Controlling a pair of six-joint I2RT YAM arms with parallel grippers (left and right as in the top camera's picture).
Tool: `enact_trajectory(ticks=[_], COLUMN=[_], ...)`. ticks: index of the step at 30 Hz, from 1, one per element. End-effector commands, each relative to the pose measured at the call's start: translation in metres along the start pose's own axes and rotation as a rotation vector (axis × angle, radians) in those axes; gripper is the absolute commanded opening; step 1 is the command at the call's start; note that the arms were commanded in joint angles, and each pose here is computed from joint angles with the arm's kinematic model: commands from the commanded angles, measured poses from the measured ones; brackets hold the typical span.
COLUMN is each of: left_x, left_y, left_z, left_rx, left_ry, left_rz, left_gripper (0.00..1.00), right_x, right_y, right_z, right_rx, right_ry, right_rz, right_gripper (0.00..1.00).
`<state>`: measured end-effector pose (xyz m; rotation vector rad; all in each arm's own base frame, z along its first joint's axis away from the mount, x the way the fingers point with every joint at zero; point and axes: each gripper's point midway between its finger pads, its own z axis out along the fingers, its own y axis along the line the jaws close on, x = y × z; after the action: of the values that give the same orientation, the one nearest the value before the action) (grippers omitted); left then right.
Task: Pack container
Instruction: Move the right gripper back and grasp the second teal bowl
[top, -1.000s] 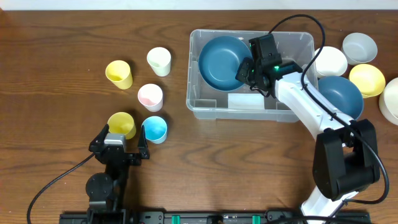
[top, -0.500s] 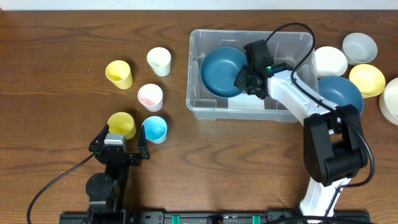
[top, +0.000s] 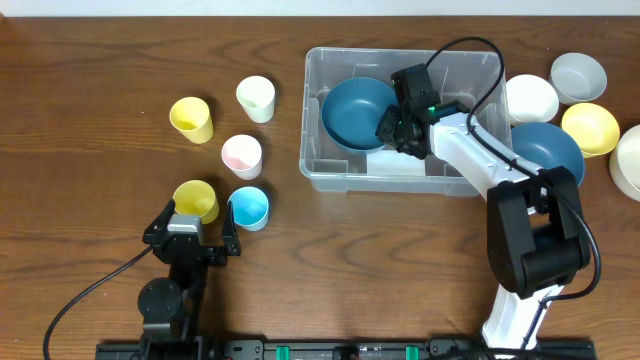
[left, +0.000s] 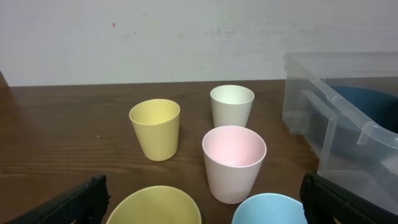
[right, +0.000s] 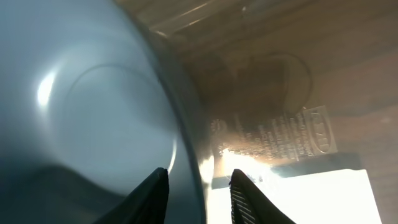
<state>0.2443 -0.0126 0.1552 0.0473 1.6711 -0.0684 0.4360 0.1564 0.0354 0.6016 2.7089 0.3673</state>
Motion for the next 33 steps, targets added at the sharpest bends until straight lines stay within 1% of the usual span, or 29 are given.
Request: enact_trajectory(ticks=[1, 4, 5, 9, 11, 12, 14, 17, 19, 22, 24, 27, 31, 33], left_x=[0.016, 0.016, 0.016, 0.016, 0.016, 0.016, 0.016, 0.016, 0.016, 0.016, 0.016, 0.016, 0.016, 0.016], left_y=[0.000, 0.000, 0.000, 0.000, 0.000, 0.000, 0.000, 0.000, 0.000, 0.000, 0.000, 0.000, 0.000, 0.000], left_z=[0.001, 0.001, 0.001, 0.001, 0.001, 0.001, 0.001, 0.001, 0.001, 0.001, 0.001, 0.001, 0.001, 0.001], left_rx=[0.005, 0.005, 0.005, 0.005, 0.005, 0.005, 0.005, 0.005, 0.005, 0.005, 0.005, 0.005, 0.005, 0.005], left_ry=[0.044, 0.044, 0.044, 0.044, 0.044, 0.044, 0.044, 0.044, 0.044, 0.044, 0.044, 0.044, 0.044, 0.044], left_rz=[0.009, 0.009, 0.009, 0.009, 0.009, 0.009, 0.009, 0.009, 0.009, 0.009, 0.009, 0.009, 0.009, 0.009], left_gripper=[0.98, 0.98, 0.98, 0.98, 0.98, 0.98, 0.98, 0.98, 0.98, 0.98, 0.98, 0.98, 0.98, 0.98], right_x=[-0.011, -0.025, -0.031, -0.059, -0.077, -0.089, -0.110, -0.126, -0.127, -0.117, -0.104, -0.081, -0.053, -0.041], right_y=[0.029, 0.045, 0.049, 0.065, 0.054, 0.039, 0.004, -0.041, -0.077, -0.138, -0.179, -0.223, -0.254, -0.267], right_z=[-0.020, -0.045, -0.055, -0.114, -0.148, -0.170, -0.207, -0.245, -0.262, -0.273, -0.275, -0.263, -0.229, -0.210], right_rx=[-0.095, -0.126, -0.130, -0.151, -0.085, -0.012, 0.124, 0.223, 0.266, 0.374, 0.458, 0.514, 0.529, 0.542], right_ry=[-0.014, -0.053, -0.071, -0.150, -0.214, -0.268, -0.365, -0.441, -0.436, -0.373, -0.312, -0.212, -0.087, -0.050], right_rz=[-0.084, -0.142, -0.161, -0.238, -0.226, -0.200, -0.119, -0.007, 0.111, 0.299, 0.425, 0.589, 0.673, 0.697], right_gripper=[0.37, 0.43, 0.48, 0.76, 0.90, 0.99, 0.99, 0.99, 0.99, 0.99, 0.99, 0.99, 0.99, 0.99])
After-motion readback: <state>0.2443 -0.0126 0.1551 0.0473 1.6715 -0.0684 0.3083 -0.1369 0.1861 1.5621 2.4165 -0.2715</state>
